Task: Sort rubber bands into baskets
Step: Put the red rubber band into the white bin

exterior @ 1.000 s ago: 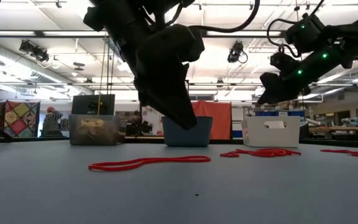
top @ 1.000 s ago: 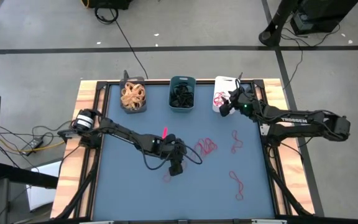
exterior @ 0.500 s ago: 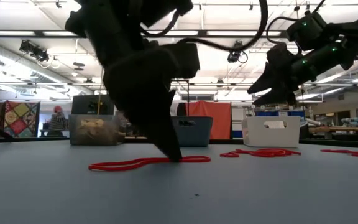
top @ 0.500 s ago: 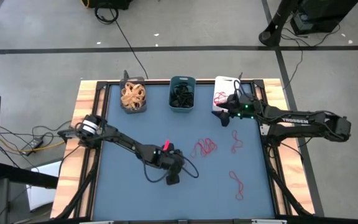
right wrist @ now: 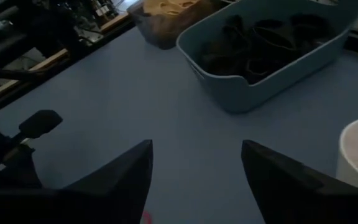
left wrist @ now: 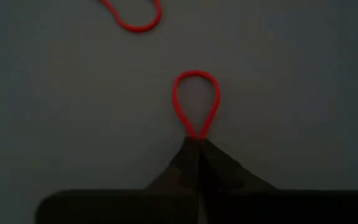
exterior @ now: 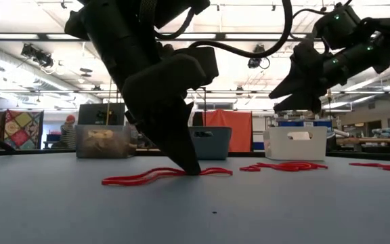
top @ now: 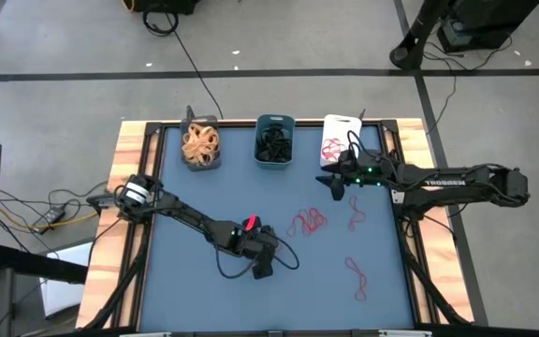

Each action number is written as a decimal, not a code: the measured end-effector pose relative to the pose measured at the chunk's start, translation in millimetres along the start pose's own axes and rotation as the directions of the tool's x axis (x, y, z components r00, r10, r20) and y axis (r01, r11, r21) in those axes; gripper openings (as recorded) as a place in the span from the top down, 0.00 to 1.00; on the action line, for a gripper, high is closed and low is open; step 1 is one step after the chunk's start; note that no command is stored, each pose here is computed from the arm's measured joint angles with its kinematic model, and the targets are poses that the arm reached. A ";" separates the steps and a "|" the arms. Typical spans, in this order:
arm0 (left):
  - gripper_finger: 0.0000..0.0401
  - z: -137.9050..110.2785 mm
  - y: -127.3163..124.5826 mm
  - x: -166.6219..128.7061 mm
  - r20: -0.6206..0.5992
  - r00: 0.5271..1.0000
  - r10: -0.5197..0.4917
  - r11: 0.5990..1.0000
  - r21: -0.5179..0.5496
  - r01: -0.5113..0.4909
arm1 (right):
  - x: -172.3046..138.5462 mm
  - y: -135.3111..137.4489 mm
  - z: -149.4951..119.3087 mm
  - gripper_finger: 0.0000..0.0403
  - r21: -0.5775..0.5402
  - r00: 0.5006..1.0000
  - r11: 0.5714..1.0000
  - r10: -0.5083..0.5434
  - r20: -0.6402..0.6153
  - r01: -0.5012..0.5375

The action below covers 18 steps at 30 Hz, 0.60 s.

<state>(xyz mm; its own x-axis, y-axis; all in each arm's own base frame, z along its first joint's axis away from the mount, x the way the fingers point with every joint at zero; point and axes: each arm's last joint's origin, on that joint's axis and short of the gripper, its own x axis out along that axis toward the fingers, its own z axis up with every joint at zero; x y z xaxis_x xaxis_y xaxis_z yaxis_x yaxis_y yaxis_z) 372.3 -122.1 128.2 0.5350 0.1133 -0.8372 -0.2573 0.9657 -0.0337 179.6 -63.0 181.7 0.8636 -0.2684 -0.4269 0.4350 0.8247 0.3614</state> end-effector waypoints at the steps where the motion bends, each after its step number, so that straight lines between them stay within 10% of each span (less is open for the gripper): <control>1: 0.98 0.0 0.1 0.1 0.000 1.000 0.000 1.000 0.000 0.000 | 0.1 1.8 -0.3 0.37 -0.004 1.000 1.000 0.001 0.004 -0.001; 9: 0.99 13.8 -3.9 -6.9 0.026 1.000 0.000 0.998 0.058 -0.001 | -0.4 21.2 -4.6 0.44 -0.064 0.993 0.991 0.115 -0.003 -0.115; 18: 1.00 45.5 -10.4 -35.6 0.141 0.990 0.020 0.994 0.102 -0.035 | -7.5 69.6 -25.0 0.45 -0.181 0.903 0.884 0.417 -0.106 -0.430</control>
<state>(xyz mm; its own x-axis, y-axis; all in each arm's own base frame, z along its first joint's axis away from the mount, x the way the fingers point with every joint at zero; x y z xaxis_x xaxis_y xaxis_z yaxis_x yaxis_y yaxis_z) 392.5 -125.5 183.2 0.6376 0.1645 -0.7526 -0.1922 0.9800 0.0513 197.0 8.9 189.4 0.9340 0.1545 -0.3221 -0.0328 0.9350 0.3532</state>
